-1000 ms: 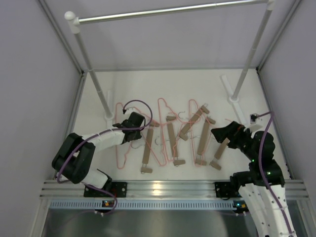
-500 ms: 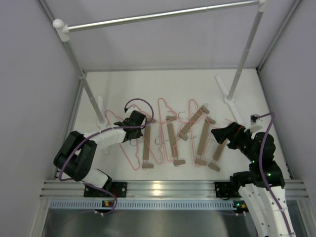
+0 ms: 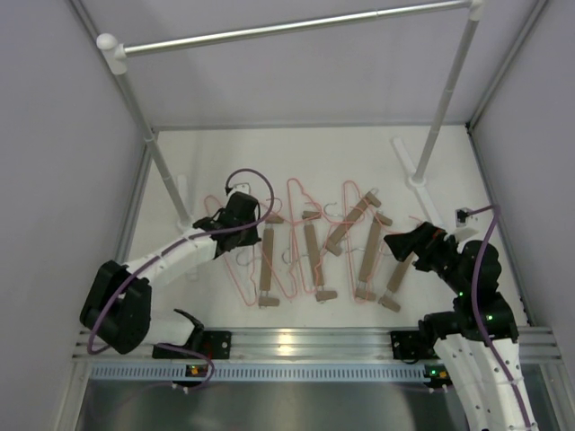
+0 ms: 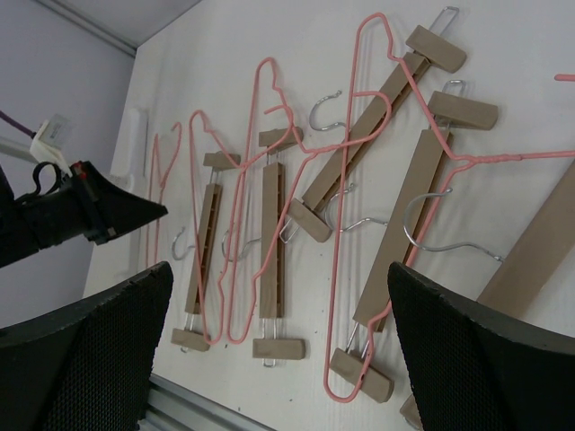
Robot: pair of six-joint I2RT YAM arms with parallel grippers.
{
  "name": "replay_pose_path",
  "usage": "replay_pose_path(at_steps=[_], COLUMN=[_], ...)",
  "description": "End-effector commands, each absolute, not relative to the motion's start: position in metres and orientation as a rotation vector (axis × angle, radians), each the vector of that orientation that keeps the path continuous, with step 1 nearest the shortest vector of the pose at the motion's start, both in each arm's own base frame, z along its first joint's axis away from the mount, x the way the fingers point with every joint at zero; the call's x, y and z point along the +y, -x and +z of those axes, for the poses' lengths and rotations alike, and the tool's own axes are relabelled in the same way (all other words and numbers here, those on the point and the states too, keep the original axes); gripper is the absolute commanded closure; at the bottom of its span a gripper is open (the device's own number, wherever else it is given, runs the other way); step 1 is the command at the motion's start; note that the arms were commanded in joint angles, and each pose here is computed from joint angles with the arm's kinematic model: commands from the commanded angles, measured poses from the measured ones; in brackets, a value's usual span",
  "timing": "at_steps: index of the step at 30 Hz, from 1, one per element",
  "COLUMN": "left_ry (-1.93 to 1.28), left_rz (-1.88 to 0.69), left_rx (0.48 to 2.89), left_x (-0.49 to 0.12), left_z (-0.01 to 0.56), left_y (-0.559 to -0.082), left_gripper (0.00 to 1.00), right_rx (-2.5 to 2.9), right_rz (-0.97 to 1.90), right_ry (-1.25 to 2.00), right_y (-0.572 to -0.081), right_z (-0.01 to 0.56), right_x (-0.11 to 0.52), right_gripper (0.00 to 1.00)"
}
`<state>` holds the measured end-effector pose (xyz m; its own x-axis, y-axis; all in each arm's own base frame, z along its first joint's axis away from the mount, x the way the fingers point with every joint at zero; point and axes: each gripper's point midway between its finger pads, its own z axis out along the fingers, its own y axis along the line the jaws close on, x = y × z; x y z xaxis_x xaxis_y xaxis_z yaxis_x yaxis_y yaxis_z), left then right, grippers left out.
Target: Organize the hangers
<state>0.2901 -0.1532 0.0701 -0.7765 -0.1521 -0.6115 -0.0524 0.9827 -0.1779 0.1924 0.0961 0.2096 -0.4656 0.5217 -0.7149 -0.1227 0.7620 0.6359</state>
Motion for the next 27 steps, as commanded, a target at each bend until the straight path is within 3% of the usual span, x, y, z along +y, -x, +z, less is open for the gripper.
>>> replay_pose_path(at_steps=[1,9,16,20,27], left_ry=[0.095,0.062,0.07,0.066,0.136], left_rz=[-0.335,-0.582,-0.825,-0.963,-1.102], left_rx=[2.399,2.24,2.01,1.814,1.587], left_x=[-0.168,-0.195,-0.215,-0.22,-0.219], left_z=[0.109,0.193,0.306,0.401,0.497], left_y=[-0.292,-0.295,-0.295,-0.288,-0.287], left_gripper=[1.0,1.0,1.0,1.0,1.0], right_rx=[1.899,1.885,1.861,1.846,1.806], right_rz=[0.78,0.774,0.773,0.77,0.763], right_ry=[-0.313,-0.303,-0.288,-0.282,-0.261], right_y=[-0.193,-0.194,-0.194,-0.195,-0.197], right_z=[0.216,0.226,0.24,0.25,0.275], right_x=[0.095,0.094,0.094,0.094,0.093], right_gripper=[0.0,0.01,0.0,0.01,0.01])
